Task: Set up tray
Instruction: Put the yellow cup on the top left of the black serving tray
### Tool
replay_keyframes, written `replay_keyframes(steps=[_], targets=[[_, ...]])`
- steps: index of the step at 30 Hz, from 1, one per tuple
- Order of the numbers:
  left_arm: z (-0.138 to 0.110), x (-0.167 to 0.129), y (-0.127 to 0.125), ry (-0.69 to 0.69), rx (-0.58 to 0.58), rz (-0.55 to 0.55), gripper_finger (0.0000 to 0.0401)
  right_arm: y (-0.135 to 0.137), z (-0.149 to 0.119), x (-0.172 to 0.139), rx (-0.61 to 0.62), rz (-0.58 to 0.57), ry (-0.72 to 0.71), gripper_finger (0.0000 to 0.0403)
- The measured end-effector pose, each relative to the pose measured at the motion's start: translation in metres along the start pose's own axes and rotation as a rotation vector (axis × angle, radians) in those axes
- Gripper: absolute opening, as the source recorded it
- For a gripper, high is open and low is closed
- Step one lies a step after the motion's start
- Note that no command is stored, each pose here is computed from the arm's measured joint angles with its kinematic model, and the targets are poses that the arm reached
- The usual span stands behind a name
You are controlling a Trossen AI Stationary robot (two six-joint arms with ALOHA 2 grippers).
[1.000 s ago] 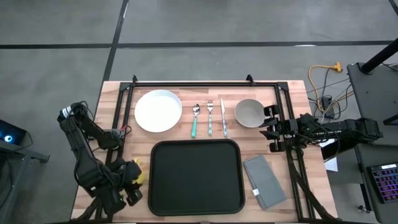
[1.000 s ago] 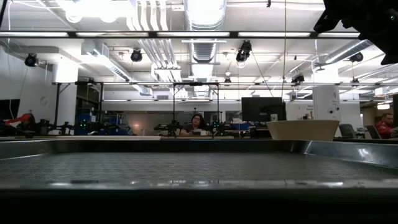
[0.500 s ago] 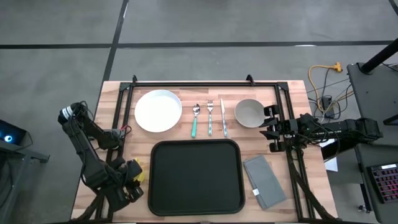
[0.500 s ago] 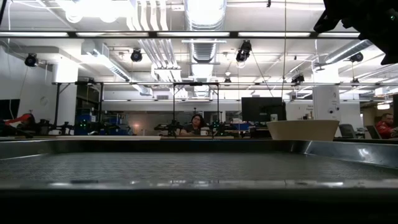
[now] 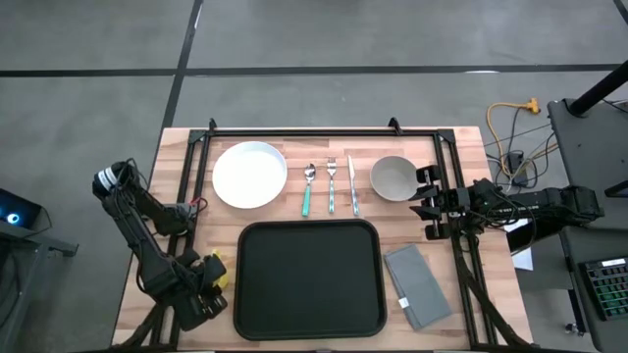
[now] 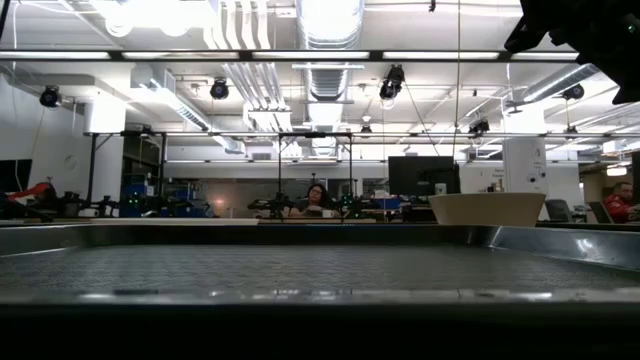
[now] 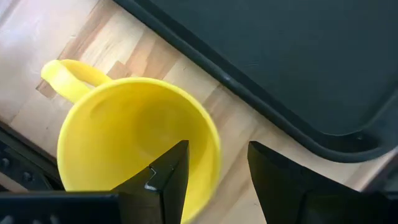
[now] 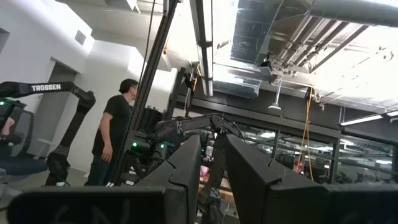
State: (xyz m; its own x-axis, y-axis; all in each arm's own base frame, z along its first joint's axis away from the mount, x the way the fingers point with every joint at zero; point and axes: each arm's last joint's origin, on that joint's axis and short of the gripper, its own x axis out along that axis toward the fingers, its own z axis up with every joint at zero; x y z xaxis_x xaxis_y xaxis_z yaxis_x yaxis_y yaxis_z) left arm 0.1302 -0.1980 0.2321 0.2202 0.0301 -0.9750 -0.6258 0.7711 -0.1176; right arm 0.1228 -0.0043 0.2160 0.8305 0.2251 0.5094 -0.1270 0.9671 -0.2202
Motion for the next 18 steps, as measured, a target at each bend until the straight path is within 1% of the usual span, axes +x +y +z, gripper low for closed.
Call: replay_keyframes(steps=[7, 9, 11, 12, 14, 15, 18], targets=[[-0.004, 0.017, 0.010, 0.074, -0.013, 0.059, 0.0150, 0.000, 0.000, 0.000, 0.001, 0.000, 0.000, 0.0068], [-0.006, 0.020, 0.012, 0.116, -0.014, 0.067, 0.0144, 0.000, 0.000, 0.000, -0.001, 0.000, 0.000, 0.0068], [-0.007, 0.021, 0.012, 0.150, -0.007, 0.071, 0.0120, 0.000, 0.000, 0.000, 0.001, 0.000, 0.000, 0.0068], [-0.007, 0.021, 0.013, 0.157, -0.001, 0.072, 0.0098, 0.000, 0.000, 0.000, 0.001, 0.000, 0.000, 0.0068], [-0.007, 0.021, 0.012, 0.166, 0.016, 0.068, 0.0037, 0.000, 0.000, 0.000, 0.000, 0.001, 0.000, 0.0068], [-0.007, 0.019, 0.011, 0.170, 0.022, 0.062, 0.0020, 0.000, 0.000, 0.000, 0.001, 0.000, 0.000, 0.0068], [-0.007, 0.016, 0.008, 0.173, 0.049, 0.044, 0.0005, 0.000, 0.000, 0.000, 0.000, 0.000, 0.000, 0.0068]])
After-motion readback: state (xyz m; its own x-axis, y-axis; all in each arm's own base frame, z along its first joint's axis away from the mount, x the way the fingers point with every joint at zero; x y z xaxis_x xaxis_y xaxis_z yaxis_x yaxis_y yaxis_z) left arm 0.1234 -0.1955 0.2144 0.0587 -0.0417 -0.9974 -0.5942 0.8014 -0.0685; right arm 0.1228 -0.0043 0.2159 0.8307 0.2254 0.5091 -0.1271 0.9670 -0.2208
